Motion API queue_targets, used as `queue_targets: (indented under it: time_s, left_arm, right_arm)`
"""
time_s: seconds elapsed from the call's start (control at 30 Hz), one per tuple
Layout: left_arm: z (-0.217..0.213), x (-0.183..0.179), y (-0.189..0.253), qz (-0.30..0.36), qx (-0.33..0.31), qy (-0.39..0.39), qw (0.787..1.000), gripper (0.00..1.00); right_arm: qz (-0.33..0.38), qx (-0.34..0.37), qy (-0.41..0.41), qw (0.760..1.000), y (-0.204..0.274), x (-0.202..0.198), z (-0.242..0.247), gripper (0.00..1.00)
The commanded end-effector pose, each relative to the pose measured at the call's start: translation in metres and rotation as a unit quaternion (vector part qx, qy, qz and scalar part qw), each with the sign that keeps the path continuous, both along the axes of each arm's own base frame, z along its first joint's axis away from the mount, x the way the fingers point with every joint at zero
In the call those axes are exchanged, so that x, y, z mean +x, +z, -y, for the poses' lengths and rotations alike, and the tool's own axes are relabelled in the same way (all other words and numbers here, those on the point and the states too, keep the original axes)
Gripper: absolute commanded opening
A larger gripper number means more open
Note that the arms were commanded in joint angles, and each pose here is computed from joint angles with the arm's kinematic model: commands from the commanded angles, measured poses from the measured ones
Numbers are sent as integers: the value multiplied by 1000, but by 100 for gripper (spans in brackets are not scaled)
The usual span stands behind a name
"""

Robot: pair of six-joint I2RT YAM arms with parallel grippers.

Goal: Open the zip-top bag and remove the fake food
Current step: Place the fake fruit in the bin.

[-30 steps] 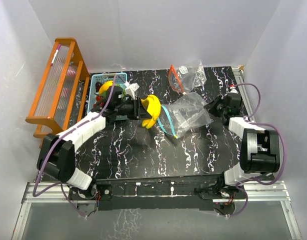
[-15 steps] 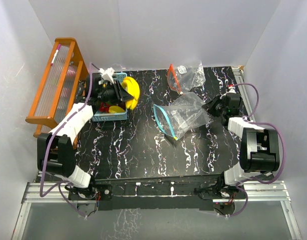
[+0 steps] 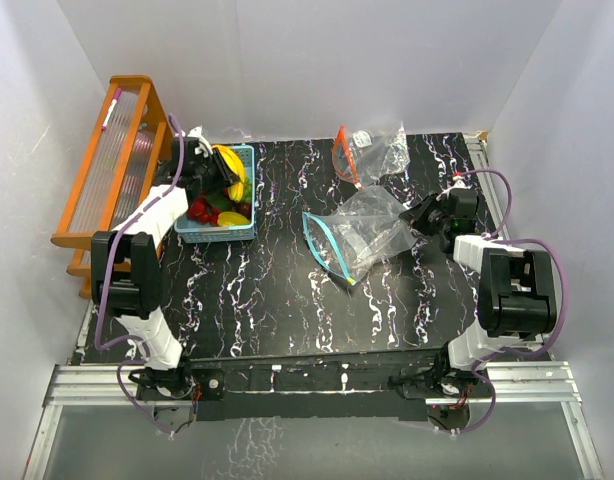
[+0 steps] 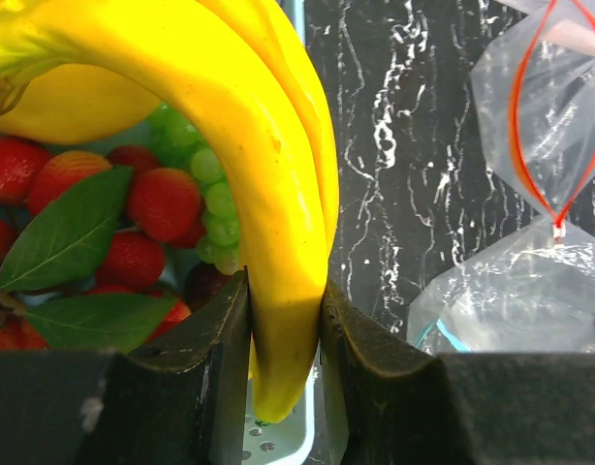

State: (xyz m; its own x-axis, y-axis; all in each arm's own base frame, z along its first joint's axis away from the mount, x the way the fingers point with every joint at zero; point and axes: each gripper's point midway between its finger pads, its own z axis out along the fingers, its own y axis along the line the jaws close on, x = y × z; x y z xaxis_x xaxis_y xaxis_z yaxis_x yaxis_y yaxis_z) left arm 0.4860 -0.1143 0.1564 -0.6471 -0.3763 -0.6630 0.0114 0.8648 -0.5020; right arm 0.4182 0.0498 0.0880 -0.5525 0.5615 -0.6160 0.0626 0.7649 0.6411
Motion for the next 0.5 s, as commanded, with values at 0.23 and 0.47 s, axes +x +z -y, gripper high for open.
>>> queue_targets:
  time_s: [0.23,0.47]
  left_arm:
    - [-17,-31,-13,-11,15,34,999,55]
    - [-14,-31,42,56,5,28,998,77]
  right_arm:
    - [31,-10,4,999,11,10,1,8]
    - [51,-27,-10,998,28,16,8,8]
